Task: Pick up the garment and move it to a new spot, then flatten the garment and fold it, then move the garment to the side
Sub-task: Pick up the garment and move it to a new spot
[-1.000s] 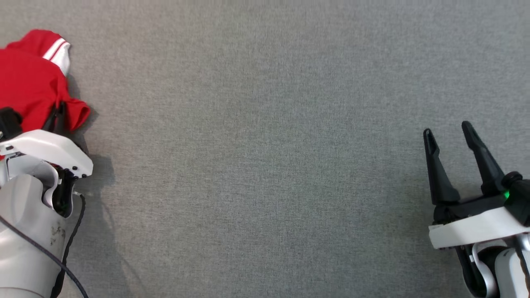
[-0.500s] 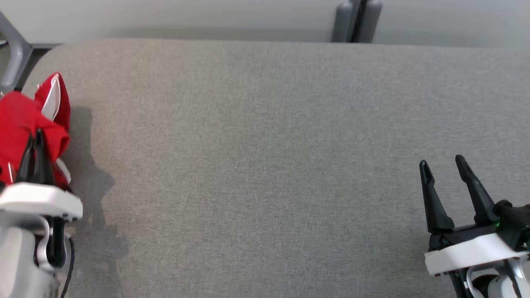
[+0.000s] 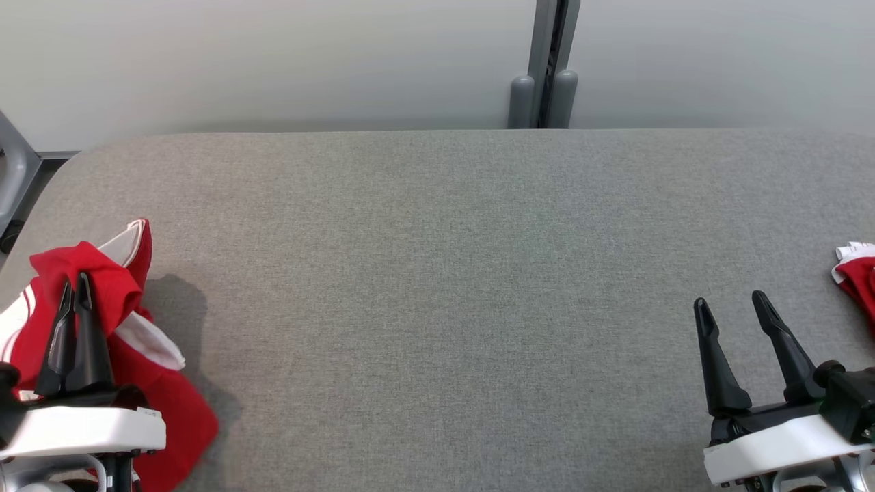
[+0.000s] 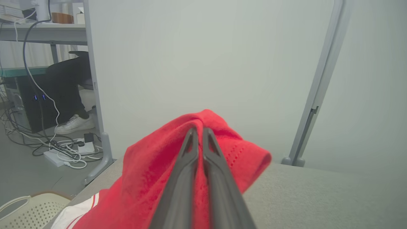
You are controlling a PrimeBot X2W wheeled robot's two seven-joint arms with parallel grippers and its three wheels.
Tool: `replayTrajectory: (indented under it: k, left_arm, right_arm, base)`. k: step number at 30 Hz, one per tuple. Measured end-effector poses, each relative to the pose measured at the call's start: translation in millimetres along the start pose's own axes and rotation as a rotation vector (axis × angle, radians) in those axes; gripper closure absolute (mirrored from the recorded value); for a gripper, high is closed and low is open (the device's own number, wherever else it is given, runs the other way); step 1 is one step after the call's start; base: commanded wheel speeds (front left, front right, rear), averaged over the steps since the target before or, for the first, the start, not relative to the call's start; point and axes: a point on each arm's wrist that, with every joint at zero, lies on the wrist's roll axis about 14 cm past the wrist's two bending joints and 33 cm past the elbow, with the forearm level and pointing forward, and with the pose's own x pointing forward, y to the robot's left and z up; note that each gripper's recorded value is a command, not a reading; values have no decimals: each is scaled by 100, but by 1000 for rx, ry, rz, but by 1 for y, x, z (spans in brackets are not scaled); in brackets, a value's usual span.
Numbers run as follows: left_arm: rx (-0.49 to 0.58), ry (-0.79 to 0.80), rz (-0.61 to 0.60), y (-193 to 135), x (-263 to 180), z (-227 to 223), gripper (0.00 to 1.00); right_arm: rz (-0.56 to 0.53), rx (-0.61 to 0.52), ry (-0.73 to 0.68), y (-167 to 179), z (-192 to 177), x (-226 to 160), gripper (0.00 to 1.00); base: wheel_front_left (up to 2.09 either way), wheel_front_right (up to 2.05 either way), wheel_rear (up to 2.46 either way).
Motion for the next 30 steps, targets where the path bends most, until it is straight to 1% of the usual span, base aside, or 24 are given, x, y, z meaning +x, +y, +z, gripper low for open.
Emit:
replayTrajectory:
  k: [3,7,12,16,21,23,27,30]
  left_arm:
    - [-3,-18,-33,-13,2,8,100]
    - [-10,-22,-125,-45,9,10,100]
    - [-46,-6,-317,-111,25,3,100]
    - [-97,36,-501,-177,29,-13,100]
    - [-173,107,-729,-258,23,-37,100]
    - [-200,126,-807,-285,18,-43,100]
    - [-235,171,-930,-328,8,-59,100]
    - [-248,244,-997,-351,-3,-82,100]
  right_arm:
    - [-7,1,2,-2,0,-1,0]
    - [-28,-3,-8,-9,4,0,0]
    - [-72,-4,-23,-23,8,-1,0]
    - [-131,-1,-16,-41,4,-9,0]
    - [-212,-1,-7,-64,-3,-20,0]
    - [-243,2,-14,-73,-2,-24,0]
    - [-309,5,2,-91,-10,-36,0]
    - [-348,10,12,-101,-16,-41,0]
  base:
    - [0,0,0]
    - [0,0,0]
    - [0,0,0]
    - [0,0,0]
    - [0,0,0]
    - [0,0,0]
    - [0,0,0]
    - [0,0,0]
